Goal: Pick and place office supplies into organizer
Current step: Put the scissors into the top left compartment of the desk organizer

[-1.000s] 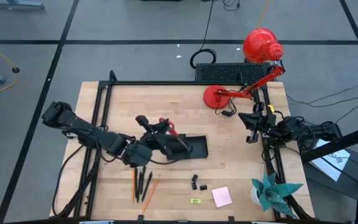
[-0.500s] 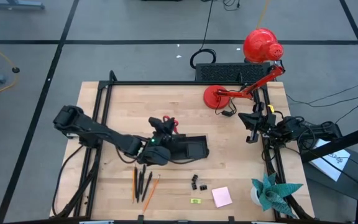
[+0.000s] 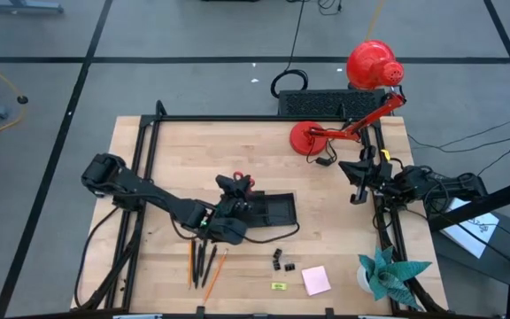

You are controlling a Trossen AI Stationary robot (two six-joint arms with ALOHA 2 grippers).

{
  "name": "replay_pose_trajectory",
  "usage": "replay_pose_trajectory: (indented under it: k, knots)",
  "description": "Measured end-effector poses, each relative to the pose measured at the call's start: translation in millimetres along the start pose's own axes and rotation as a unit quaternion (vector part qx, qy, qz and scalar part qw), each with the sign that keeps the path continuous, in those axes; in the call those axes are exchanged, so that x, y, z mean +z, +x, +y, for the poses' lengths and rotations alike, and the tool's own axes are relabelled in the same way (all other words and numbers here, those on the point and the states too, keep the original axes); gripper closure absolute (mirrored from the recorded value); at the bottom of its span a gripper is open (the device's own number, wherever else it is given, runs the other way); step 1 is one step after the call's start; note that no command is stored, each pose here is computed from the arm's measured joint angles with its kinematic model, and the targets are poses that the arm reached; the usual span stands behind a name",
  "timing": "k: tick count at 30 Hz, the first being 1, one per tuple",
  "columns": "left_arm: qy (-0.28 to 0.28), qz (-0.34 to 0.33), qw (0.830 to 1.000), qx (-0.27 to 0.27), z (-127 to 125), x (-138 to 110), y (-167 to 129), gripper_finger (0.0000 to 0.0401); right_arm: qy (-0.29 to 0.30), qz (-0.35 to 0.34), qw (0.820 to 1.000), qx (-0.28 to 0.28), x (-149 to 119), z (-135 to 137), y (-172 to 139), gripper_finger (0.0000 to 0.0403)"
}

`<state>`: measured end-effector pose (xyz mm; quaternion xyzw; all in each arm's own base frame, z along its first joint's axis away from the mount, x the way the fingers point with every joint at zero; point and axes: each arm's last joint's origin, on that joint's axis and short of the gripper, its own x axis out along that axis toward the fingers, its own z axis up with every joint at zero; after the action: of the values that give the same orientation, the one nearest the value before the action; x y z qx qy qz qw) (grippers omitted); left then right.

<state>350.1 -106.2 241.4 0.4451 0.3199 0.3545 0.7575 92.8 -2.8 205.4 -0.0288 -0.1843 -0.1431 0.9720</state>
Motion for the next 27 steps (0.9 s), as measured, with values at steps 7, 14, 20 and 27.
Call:
replay_pose_trajectory:
  k: [7, 14, 20, 27]
  knots:
    - [0.044, 0.009, 0.999, -0.004, -41, -1, 10, 0.0375, 0.001, -0.002, 1.0, 0.0, 0, 0, 0, 0.0399]
    - [0.037, 0.014, 0.999, 0.0, -53, -2, 14, 0.0375, 0.001, -0.002, 1.0, 0.0, 0, 0, 0, 0.0399]
    - [0.033, 0.009, 0.999, -0.01, -53, -1, 14, 0.0375, 0.0, -0.002, 1.0, 0.0, 0, 0, 0, 0.0399]
    - [0.031, 0.001, 0.999, -0.022, -53, 0, 13, 0.0324, -0.001, -0.002, 1.0, 0.0, 0, 0, 0, 0.0399]
